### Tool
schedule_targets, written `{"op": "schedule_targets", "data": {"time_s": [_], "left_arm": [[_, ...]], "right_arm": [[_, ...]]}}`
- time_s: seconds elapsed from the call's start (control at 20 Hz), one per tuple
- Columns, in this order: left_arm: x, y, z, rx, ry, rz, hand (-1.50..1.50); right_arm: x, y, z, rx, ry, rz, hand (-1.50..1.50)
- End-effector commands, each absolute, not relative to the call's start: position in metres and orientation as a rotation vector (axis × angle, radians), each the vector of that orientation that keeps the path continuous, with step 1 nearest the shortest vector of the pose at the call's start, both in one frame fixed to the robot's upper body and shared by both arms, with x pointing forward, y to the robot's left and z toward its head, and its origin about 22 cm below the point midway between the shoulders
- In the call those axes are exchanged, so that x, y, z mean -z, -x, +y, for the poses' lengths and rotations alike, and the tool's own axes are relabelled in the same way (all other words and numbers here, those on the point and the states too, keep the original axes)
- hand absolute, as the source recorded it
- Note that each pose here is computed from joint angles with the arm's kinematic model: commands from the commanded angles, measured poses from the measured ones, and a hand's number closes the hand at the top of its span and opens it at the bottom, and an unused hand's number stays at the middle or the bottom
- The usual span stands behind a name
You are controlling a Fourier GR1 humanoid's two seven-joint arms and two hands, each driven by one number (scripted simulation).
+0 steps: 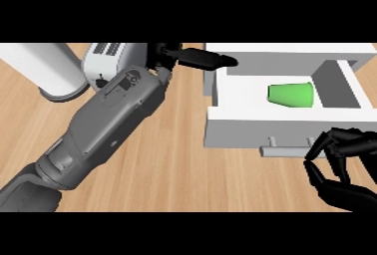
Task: Pick up the cup, place it into the drawer and close the drawer
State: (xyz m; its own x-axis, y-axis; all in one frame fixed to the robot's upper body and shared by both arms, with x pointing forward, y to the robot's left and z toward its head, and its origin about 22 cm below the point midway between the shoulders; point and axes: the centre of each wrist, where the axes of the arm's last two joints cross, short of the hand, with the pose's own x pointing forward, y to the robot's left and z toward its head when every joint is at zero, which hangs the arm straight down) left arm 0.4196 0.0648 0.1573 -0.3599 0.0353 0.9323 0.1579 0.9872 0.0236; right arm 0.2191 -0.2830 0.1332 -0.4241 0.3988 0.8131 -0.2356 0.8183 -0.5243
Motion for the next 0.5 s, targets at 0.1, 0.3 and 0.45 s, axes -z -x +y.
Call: {"op": "schedule_targets", "data": {"time_s": [0.1, 0.3, 0.45], "left_arm": [[-0.156, -0.4, 0.111, 0.073, 0.15, -1.921, -1.5], [-0.143, -0.394, 0.152, 0.061, 0.143, -1.894, -1.5], [-0.15, -0.388, 0.162, 0.051, 0.167, -1.92, -1.5]], "right_arm": [[-0.117, -0.236, -0.268, -0.743, 0.268, -1.86, 1.5], [-0.094, -0.245, -0.244, -0.862, 0.307, -1.83, 1.5], [-0.092, -0.265, -0.226, -1.029, 0.429, -1.766, 1.5]]}}
